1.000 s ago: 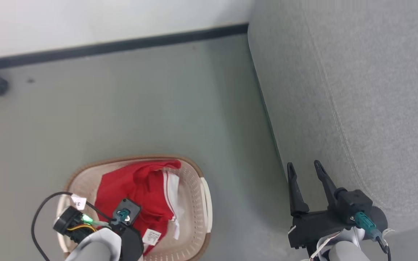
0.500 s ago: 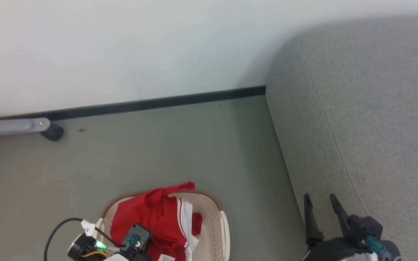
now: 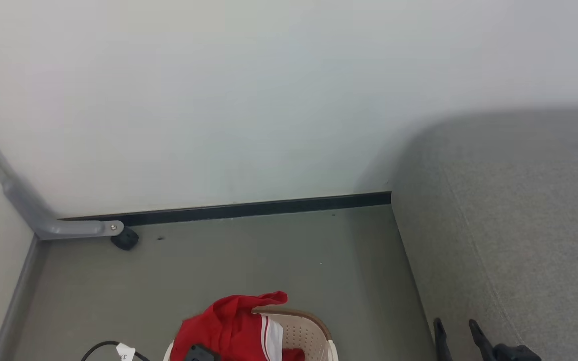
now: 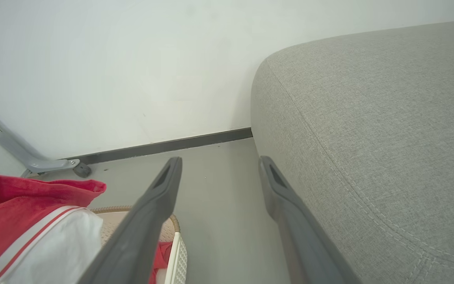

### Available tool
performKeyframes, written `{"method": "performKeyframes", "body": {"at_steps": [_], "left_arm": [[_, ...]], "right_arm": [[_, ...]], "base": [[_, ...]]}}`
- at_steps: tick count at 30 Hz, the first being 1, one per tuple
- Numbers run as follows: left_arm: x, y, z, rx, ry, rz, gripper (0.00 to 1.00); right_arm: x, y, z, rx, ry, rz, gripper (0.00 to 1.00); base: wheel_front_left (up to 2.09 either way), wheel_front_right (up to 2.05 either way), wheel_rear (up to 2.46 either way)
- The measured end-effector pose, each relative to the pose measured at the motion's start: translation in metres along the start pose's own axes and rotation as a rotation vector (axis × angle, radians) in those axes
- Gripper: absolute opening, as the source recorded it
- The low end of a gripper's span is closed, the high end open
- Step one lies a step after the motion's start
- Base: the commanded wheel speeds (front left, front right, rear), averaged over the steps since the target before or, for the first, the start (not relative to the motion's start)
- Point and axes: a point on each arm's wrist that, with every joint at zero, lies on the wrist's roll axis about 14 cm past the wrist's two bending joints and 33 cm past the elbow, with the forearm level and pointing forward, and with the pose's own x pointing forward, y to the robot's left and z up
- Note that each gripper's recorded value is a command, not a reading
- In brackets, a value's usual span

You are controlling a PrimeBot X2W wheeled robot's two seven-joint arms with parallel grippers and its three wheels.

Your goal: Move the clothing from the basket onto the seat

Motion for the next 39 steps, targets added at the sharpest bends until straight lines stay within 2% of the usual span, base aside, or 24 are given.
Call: {"method": "performKeyframes", "body": {"at_steps": [6,16,27,39], "left_arm": [[-0.014,0.004,0.023,-0.08,-0.111,0.052,0.0],[-0.036,0.015,0.071,-0.141,-0.316,0.111,0.0],[-0.074,0.03,0.159,-0.186,-0.64,0.135,0.0],[-0.125,0.031,0.232,-0.118,-0.913,0.115,0.0]], "right_arm": [[-0.006,0.003,0.009,0.001,-0.034,0.016,1.0],[-0.005,0.02,0.02,0.002,-0.068,0.076,1.0],[-0.006,0.033,0.025,-0.003,-0.083,0.122,1.0],[-0.011,0.038,0.023,0.001,-0.082,0.142,1.0]], "base": [[0.0,0.0,0.0],[0.0,0.0,0.0],[0.0,0.0,0.0],[0.0,0.0,0.0]]}}
